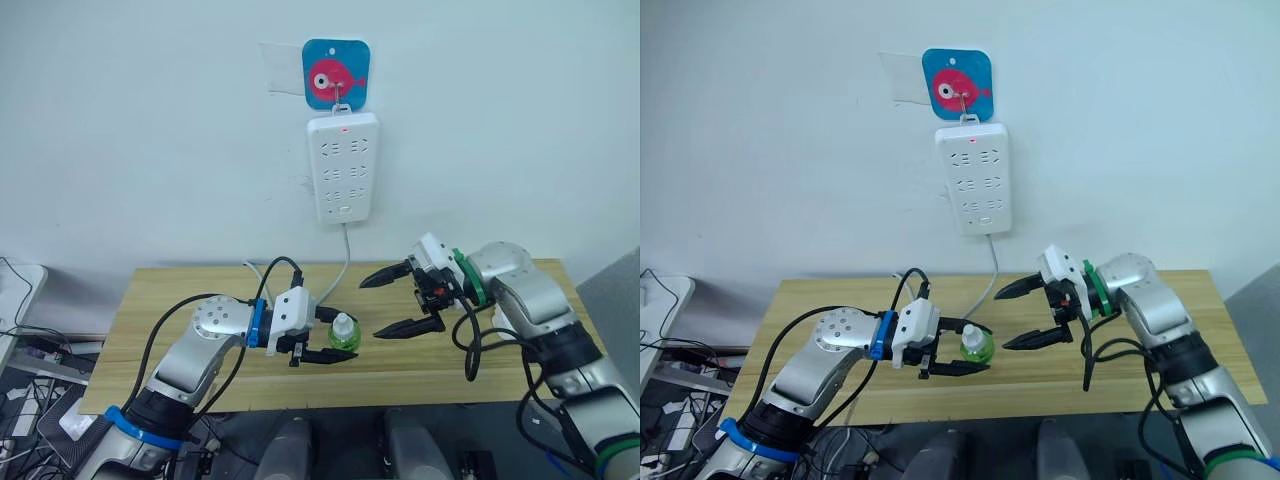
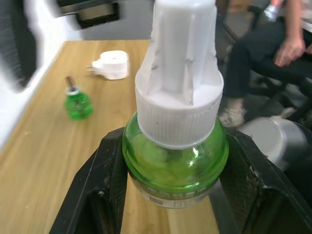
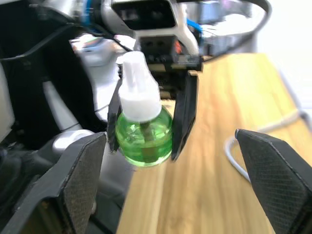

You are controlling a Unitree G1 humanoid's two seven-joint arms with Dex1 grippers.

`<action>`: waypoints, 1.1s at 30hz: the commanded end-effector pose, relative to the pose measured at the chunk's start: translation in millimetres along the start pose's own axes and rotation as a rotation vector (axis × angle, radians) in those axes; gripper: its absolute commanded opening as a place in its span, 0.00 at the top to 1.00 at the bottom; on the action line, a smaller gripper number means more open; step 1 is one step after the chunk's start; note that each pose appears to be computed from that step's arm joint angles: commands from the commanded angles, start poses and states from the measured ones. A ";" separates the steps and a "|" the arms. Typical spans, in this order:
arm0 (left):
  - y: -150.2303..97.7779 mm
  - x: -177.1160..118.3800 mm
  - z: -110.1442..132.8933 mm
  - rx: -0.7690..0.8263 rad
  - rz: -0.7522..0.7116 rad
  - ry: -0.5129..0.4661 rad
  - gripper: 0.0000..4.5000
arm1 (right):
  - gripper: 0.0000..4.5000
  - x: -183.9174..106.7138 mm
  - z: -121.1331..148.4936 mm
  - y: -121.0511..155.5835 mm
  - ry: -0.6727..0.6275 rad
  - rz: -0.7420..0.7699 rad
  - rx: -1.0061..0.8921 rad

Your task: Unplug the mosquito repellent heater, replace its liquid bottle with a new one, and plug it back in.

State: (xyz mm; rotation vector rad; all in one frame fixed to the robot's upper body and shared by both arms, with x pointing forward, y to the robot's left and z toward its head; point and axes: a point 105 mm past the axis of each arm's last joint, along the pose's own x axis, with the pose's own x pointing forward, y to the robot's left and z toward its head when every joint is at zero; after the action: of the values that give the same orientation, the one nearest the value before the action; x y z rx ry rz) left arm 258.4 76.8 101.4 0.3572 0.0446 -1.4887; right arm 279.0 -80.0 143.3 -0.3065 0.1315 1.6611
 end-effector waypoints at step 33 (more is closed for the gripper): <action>24.1 0.3 7.6 0.030 0.102 -0.015 0.50 | 0.00 -3.8 16.1 7.3 -0.081 -0.302 0.051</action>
State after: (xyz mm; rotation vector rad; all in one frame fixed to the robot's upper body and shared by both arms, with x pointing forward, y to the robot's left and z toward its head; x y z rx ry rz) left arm 279.7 77.5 103.5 0.3541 0.0427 -1.3883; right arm 277.0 -95.6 148.6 -0.2091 0.1186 1.3122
